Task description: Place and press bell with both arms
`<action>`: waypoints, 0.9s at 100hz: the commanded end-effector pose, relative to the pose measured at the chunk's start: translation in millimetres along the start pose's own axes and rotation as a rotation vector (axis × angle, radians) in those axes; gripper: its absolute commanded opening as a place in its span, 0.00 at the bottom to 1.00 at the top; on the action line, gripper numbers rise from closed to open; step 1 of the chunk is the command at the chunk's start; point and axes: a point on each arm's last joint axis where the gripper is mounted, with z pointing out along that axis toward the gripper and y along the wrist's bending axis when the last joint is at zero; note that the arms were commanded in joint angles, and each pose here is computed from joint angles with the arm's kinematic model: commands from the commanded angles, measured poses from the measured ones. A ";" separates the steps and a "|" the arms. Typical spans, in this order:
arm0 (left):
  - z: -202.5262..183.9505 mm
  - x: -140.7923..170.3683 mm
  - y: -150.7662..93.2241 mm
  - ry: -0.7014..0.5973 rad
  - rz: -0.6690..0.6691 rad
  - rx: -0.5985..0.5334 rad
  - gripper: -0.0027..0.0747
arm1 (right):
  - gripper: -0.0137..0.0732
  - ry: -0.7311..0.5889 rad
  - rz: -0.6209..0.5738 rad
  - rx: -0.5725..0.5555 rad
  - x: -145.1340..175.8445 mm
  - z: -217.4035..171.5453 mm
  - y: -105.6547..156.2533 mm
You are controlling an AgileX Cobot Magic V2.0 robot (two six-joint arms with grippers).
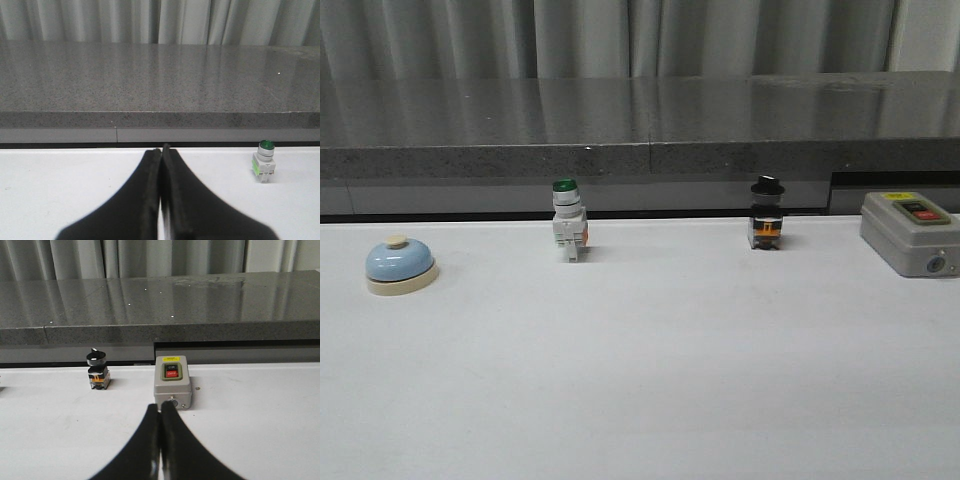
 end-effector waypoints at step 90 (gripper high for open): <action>219.4 -30.1 -32.6 0.658 0.022 0.064 0.79 | 0.09 -0.116 -0.015 0.002 -14.0 -2.2 0.3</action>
